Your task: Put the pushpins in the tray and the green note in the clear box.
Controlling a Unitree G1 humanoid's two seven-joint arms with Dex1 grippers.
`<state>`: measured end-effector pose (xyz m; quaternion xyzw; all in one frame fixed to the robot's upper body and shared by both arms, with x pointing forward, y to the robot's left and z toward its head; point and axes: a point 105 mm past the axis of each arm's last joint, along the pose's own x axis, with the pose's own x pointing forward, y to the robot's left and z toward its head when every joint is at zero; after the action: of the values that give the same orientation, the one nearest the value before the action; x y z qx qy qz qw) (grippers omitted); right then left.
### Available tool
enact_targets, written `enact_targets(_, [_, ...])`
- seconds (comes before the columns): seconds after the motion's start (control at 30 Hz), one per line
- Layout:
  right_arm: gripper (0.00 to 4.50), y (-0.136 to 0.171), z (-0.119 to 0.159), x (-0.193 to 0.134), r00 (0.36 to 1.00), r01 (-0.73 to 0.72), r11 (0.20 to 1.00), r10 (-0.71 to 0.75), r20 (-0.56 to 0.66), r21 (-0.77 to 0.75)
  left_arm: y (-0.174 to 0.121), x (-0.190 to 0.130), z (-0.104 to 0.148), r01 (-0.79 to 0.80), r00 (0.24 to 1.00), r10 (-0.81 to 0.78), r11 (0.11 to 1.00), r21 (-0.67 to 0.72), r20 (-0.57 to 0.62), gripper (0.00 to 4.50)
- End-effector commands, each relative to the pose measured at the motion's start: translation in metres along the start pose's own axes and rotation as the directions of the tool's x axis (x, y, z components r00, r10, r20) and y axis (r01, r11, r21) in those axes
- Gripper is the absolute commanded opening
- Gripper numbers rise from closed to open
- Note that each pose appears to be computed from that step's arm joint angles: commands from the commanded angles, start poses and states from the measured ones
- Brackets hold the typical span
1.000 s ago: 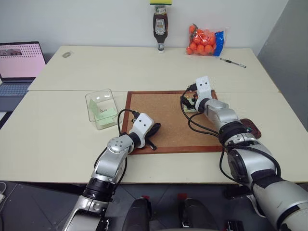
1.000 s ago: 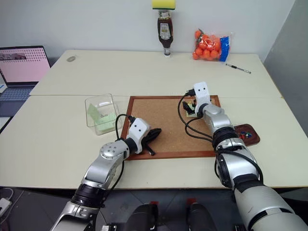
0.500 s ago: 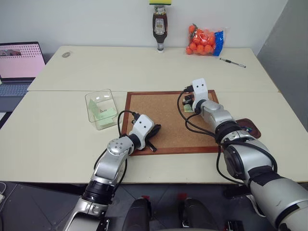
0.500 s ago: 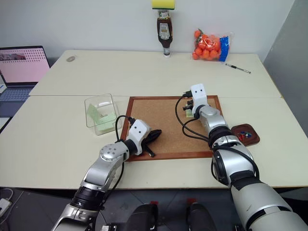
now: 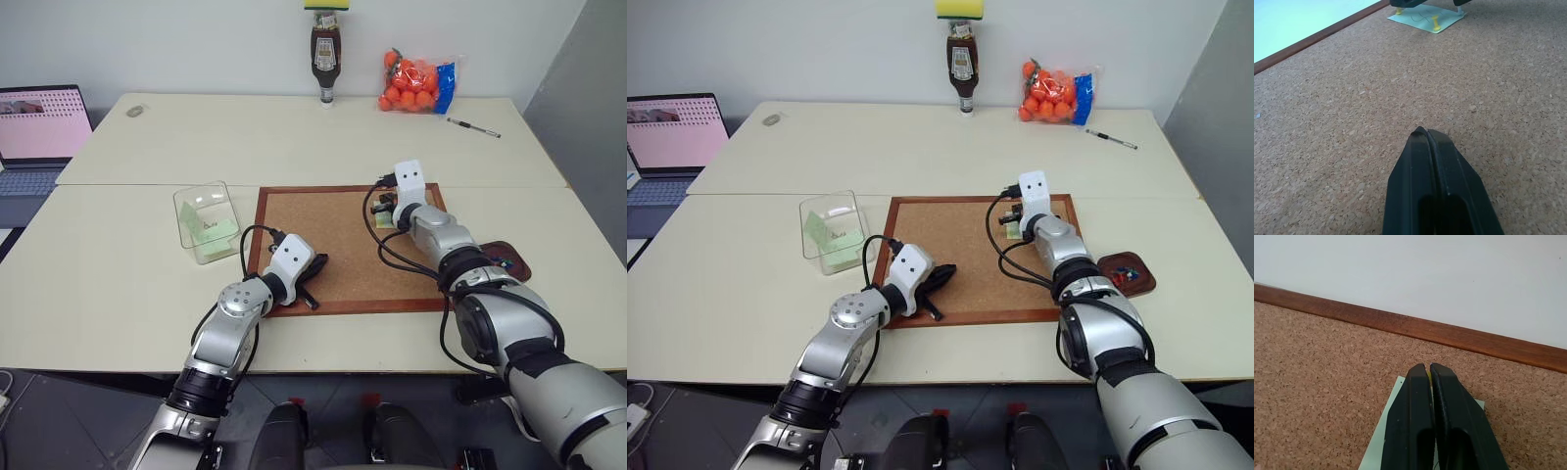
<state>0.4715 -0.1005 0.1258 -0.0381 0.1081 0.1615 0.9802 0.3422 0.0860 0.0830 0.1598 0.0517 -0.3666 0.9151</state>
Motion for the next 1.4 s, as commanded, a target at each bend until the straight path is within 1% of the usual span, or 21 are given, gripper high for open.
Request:
enact_targets(0.03, [0.04,0.000,0.052,-0.006,0.977,-0.039,0.999,0.032,0.213,0.028,-0.009,0.002,-0.010,0.036,0.999,-0.036,0.999,-0.001,-0.035,0.00])
enact_targets(0.13, [0.04,0.006,0.055,-0.011,0.966,-0.073,0.996,0.059,0.253,0.048,-0.010,0.003,-0.010,0.042,0.999,-0.042,0.999,0.000,-0.034,0.00])
enact_targets(0.27, [0.04,0.010,0.056,-0.018,0.955,-0.082,0.995,0.064,0.289,0.052,-0.010,0.004,-0.010,0.050,0.998,-0.050,0.999,0.004,-0.034,0.00])
enact_targets(0.5, [0.04,0.013,0.049,-0.028,0.953,-0.071,0.996,0.052,0.299,0.055,-0.013,0.005,-0.011,0.066,0.997,-0.065,0.998,0.004,-0.036,0.00])
enact_targets(0.7, [0.04,0.007,0.057,-0.039,0.943,-0.051,0.997,0.031,0.331,0.051,-0.018,0.004,-0.010,0.110,0.994,-0.110,0.994,0.011,-0.024,0.00])
enact_targets(0.8, [0.04,0.000,0.061,-0.051,0.937,-0.039,0.999,0.026,0.348,0.028,-0.023,0.000,-0.008,0.158,0.987,-0.158,0.987,0.017,-0.007,0.00])
enact_targets(0.87, [0.04,-0.007,0.059,-0.063,0.937,-0.025,0.999,0.014,0.348,0.025,-0.025,-0.004,-0.009,0.189,0.982,-0.189,0.982,0.021,0.000,0.00])
enact_targets(1.0, [0.04,-0.024,0.047,-0.095,0.943,0.021,1.000,-0.025,0.332,0.016,-0.029,-0.011,-0.011,0.247,0.969,-0.247,0.968,0.047,0.002,0.00])
enact_targets(1.13, [0.04,-0.045,0.029,-0.129,0.948,0.112,0.992,-0.124,0.291,0.059,-0.027,-0.013,-0.012,0.257,0.966,-0.258,0.964,0.065,0.003,0.00])
enact_targets(1.27, [0.04,-0.069,0.000,-0.166,0.944,0.257,0.964,-0.267,0.192,0.073,-0.017,-0.010,-0.001,0.211,0.975,-0.214,0.976,0.058,0.058,0.00])
enact_targets(1.4, [0.04,-0.083,-0.021,-0.188,0.924,0.359,0.930,-0.365,0.110,0.072,-0.012,-0.008,0.003,0.190,0.978,-0.193,0.981,0.049,0.080,0.00])
